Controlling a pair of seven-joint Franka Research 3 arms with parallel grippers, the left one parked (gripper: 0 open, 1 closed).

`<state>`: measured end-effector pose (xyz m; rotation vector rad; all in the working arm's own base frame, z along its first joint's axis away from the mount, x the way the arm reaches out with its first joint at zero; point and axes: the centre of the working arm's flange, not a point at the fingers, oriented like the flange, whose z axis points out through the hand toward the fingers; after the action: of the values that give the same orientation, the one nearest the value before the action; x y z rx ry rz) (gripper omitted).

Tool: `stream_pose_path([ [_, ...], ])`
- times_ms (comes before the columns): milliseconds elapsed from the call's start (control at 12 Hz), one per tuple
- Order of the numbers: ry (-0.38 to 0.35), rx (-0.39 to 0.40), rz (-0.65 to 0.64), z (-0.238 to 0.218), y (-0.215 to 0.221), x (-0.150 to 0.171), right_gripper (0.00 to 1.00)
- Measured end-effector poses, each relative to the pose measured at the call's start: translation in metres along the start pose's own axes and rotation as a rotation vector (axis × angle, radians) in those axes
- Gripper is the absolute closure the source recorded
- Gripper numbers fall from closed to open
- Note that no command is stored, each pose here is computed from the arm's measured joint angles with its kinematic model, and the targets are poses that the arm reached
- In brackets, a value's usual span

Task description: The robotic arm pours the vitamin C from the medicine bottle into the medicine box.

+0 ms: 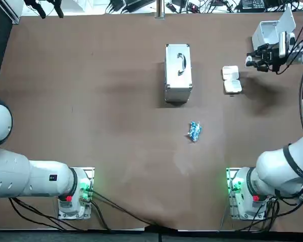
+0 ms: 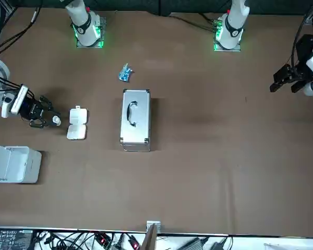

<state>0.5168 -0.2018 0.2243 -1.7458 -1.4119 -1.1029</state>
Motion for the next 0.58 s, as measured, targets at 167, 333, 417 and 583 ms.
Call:
stream_pose_path([
  [167, 0.049, -0.015, 0.003, -0.004, -0.008, -0.022, 0.57],
  [333, 0.1, -0.029, 0.02, -0.008, -0.023, -0.059, 0.57],
  [417, 0.114, -0.033, 0.029, -0.01, -0.027, -0.071, 0.57],
  [583, 0.137, -0.046, 0.046, -0.01, -0.03, -0.09, 0.57],
])
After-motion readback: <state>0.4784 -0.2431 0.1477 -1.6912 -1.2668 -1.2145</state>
